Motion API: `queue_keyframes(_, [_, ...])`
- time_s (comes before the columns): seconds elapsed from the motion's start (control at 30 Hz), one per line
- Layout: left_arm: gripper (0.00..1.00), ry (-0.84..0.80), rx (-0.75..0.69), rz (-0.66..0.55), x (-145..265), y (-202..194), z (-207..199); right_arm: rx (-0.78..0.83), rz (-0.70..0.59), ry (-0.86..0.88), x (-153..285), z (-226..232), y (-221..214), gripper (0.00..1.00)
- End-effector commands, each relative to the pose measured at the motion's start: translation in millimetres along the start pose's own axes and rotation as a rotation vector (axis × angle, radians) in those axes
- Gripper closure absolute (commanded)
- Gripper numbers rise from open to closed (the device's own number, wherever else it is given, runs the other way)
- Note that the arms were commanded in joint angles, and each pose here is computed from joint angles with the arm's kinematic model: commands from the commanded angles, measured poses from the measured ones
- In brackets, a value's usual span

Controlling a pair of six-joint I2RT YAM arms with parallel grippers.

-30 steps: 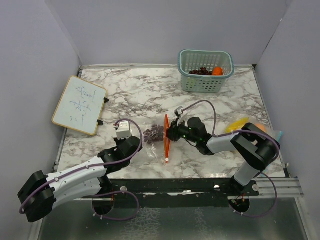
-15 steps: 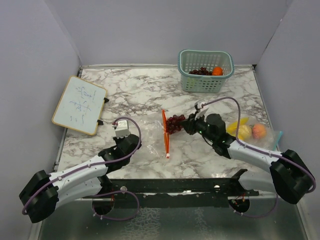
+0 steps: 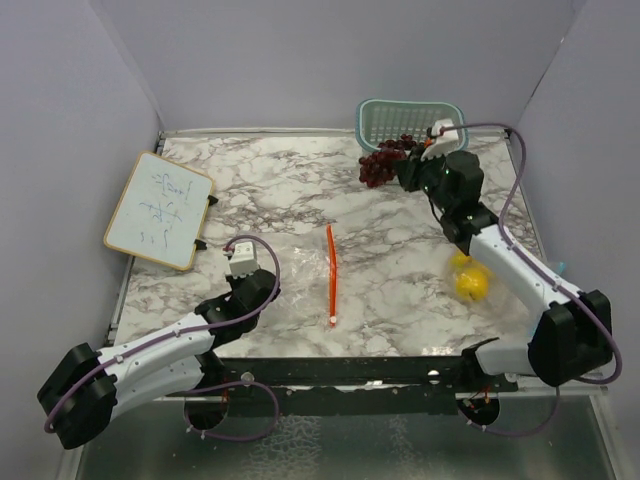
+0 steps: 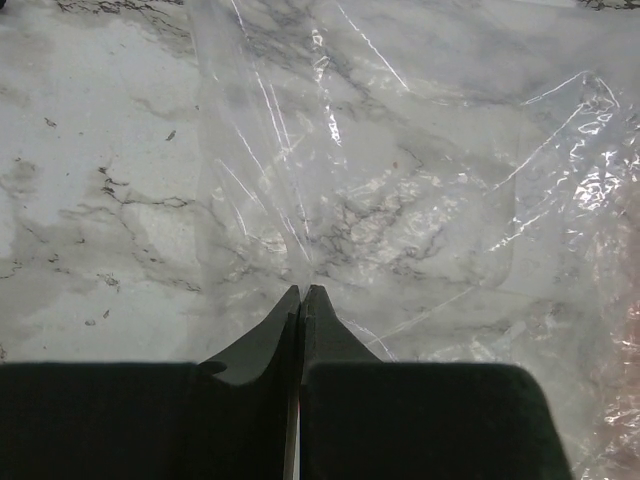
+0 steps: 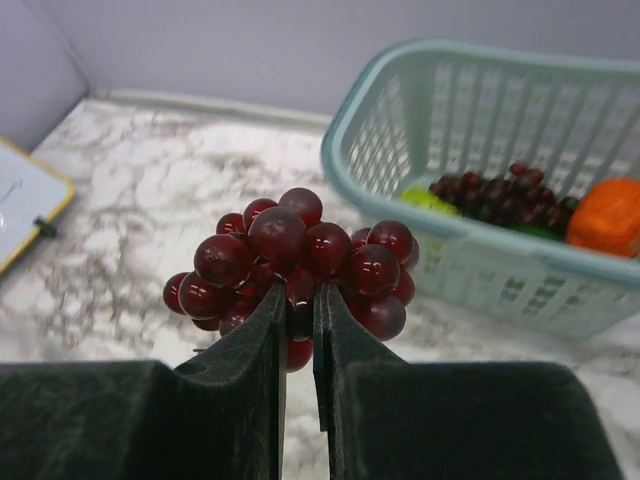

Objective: Open the zip-top bag and remove the fake food
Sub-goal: Place the fake fruit in the bin.

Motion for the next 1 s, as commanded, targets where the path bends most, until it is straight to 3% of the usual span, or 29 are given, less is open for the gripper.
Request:
queue_keyframes(0.0, [1.00, -0.037, 0.018, 0.005, 0, -2, -1, 0.020, -0.068, -0.014, -29, -15, 56, 0.98])
queue_keyframes(0.27, [1.00, -0.048, 0.027, 0.010, 1, -1, -2, -0.006, -0.100, -0.127, -91, -67, 100, 0.98])
queue_keyframes(0.53, [1.00, -0.068, 0.008, 0.013, -1, 8, -9, -0.011, 0.002, -0.186, -128, -97, 71, 0.96])
queue_keyframes(0.6, [1.00, -0.065, -0.008, 0.017, -4, 14, -13, -0.006, 0.021, -0.179, -131, -99, 66, 0.86])
queue_keyframes(0.77, [1.00, -0.100, -0.022, -0.001, -14, 32, -29, 0.024, 0.020, -0.118, -126, -92, 69, 0.49])
queue_keyframes(0.83, [1.00, -0.095, -0.024, -0.005, -23, 40, -33, 0.032, -0.005, -0.102, -117, -87, 75, 0.43])
queue_keyframes(0.97, [1.00, -0.047, -0.019, -0.007, -46, 57, -33, 0.048, -0.066, -0.069, -89, -74, 86, 0.42])
Point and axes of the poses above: each gripper's point midway between its finger pads, its own x axis back along the fingers, its own z axis along the line the jaws close on, y = z × x, the point moved 9 cm from there along x, back along the fingers, and after that the axes turned 12 degrees about -x, right-handed, at the moved point
